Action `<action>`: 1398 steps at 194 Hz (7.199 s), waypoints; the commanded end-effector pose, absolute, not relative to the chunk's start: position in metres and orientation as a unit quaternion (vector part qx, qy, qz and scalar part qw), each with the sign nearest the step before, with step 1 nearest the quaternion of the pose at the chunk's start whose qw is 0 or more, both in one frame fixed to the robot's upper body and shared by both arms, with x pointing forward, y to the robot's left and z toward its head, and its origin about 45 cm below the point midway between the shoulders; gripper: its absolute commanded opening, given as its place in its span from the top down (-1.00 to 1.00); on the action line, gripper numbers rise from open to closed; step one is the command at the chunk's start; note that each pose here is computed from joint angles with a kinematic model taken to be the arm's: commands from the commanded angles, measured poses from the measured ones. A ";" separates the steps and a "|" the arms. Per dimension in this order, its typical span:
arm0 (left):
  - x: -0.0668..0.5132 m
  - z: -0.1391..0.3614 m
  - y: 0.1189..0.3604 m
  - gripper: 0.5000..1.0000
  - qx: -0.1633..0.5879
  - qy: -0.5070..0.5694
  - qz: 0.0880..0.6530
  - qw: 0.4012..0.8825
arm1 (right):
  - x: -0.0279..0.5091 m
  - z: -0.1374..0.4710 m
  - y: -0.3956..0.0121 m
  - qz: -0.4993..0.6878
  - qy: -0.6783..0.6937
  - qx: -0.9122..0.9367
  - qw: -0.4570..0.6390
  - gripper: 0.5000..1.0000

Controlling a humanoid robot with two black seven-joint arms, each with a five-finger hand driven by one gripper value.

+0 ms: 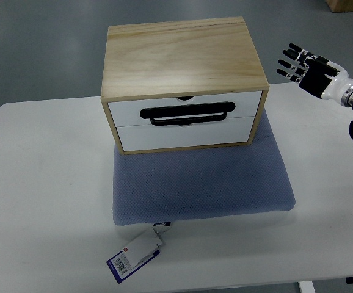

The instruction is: Open wood drawer with right hand

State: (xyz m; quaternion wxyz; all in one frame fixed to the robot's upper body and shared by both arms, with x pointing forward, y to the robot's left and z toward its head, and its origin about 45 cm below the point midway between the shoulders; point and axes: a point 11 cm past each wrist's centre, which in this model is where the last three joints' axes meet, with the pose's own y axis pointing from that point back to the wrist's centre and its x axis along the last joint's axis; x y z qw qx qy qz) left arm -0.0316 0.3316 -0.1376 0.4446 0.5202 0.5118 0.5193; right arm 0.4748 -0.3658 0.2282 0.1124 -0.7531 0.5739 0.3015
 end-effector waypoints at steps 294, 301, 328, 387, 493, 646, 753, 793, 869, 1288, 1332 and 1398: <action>-0.031 -0.138 0.331 -1.00 0.519 0.511 0.520 0.446 | 0.465 0.281 -0.448 0.229 0.625 -0.740 0.100 -0.79; -0.031 -0.138 0.331 -1.00 0.519 0.511 0.520 0.446 | 0.464 0.283 -0.451 0.226 0.625 -0.741 0.101 -0.79; -0.031 -0.138 0.331 -1.00 0.519 0.511 0.521 0.446 | 0.458 0.298 -0.467 0.207 0.622 -0.749 0.099 -0.79; -0.031 -0.138 0.331 -1.00 0.519 0.511 0.520 0.446 | 0.428 0.379 -0.500 0.098 0.606 -0.788 0.032 -0.80; -0.031 -0.138 0.331 -1.00 0.519 0.511 0.521 0.446 | 0.405 0.443 -0.367 -0.071 0.426 -0.897 -0.097 -0.80; -0.031 -0.138 0.331 -1.00 0.519 0.511 0.521 0.446 | 0.385 0.381 -0.170 -0.168 0.204 -0.951 -0.159 -0.80; -0.031 -0.138 0.331 -1.00 0.519 0.511 0.521 0.446 | 0.385 0.351 -0.163 -0.221 0.180 -0.919 -0.271 -0.80; -0.031 -0.138 0.331 -1.00 0.519 0.511 0.520 0.446 | 0.382 0.346 -0.161 -0.234 0.173 -0.912 -0.290 -0.80; -0.031 -0.138 0.331 -1.00 0.519 0.511 0.521 0.446 | 0.374 0.334 -0.156 -0.245 0.151 -0.905 -0.313 -0.80; -0.031 -0.138 0.331 -1.00 0.519 0.511 0.521 0.446 | 0.363 0.306 -0.169 -0.225 0.129 -0.898 -0.356 -0.79; -0.031 -0.138 0.331 -1.00 0.519 0.511 0.520 0.446 | 0.360 0.297 -0.178 -0.194 0.132 -0.889 -0.394 -0.79; -0.031 -0.138 0.331 -1.00 0.519 0.511 0.520 0.446 | 0.361 0.300 -0.181 -0.188 0.135 -0.889 -0.395 -0.80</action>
